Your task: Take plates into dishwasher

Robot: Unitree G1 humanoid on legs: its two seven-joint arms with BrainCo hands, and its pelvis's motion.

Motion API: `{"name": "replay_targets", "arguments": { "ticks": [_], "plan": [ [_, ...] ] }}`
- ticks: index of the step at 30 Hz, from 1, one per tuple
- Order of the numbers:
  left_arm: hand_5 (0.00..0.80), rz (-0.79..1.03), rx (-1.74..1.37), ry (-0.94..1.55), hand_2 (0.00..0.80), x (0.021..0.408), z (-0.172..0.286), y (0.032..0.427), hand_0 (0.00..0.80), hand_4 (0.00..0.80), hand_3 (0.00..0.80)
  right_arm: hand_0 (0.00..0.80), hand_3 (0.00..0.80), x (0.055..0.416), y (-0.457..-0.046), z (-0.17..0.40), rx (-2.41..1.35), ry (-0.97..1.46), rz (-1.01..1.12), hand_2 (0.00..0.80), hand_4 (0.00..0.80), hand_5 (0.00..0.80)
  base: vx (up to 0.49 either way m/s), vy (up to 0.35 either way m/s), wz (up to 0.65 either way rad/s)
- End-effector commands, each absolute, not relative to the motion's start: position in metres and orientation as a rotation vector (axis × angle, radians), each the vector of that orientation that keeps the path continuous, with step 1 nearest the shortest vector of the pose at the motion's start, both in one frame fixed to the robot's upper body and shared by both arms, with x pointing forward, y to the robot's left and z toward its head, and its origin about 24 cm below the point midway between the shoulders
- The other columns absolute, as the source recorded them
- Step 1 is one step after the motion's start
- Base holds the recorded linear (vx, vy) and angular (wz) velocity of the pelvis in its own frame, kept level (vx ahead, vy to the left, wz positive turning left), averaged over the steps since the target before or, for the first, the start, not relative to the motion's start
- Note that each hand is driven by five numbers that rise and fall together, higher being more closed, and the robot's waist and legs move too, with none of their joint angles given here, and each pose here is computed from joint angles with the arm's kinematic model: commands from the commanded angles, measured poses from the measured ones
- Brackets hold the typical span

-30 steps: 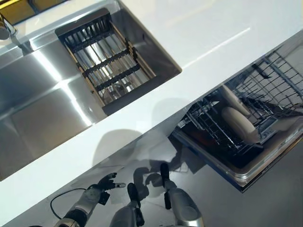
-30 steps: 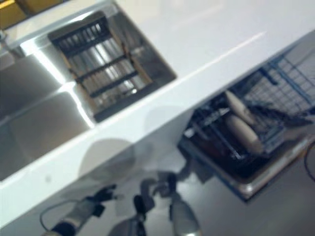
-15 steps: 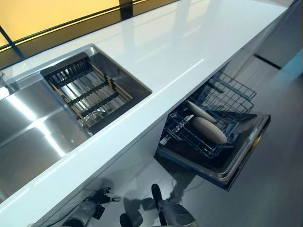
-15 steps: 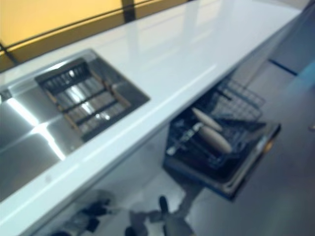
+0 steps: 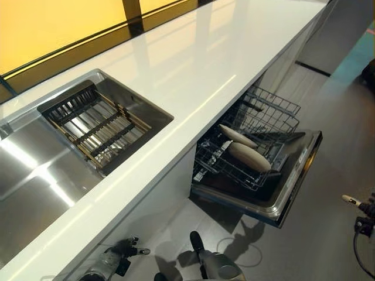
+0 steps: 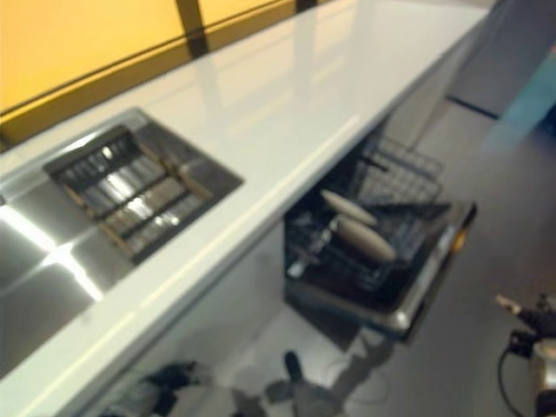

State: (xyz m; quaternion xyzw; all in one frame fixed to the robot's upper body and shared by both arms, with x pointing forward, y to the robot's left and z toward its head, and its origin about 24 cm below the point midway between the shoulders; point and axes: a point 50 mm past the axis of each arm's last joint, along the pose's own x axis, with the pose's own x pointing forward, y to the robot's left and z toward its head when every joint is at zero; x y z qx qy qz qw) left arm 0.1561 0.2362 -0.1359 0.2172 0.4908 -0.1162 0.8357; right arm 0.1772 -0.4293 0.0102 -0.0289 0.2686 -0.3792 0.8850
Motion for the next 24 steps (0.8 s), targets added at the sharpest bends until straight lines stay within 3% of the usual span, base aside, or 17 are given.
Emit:
{"name": "replay_targets", "arguments": {
  "ticks": [1,12,24],
  "plan": [
    [0.000,-0.221,0.516,0.965,0.000,0.185,-0.122,0.244,0.000,0.000,0.000,0.000,0.000,0.208,-0.430,0.034,0.133,0.308,-0.867,0.000,0.000,0.000,0.000,0.000,0.00],
    [0.000,-0.270,0.513,0.919,0.000,0.199,-0.122,0.222,0.000,0.000,0.000,0.000,0.000,0.245,-0.376,0.003,0.312,0.248,-0.649,0.000,0.000,0.000,-0.029,-0.031,0.07],
    [0.000,-0.291,0.507,0.849,0.000,0.217,-0.114,0.213,0.000,0.000,0.000,0.000,0.000,0.286,-0.346,0.014,0.343,0.226,-0.526,0.000,0.000,0.000,-0.006,-0.012,0.06]
  ]
}}
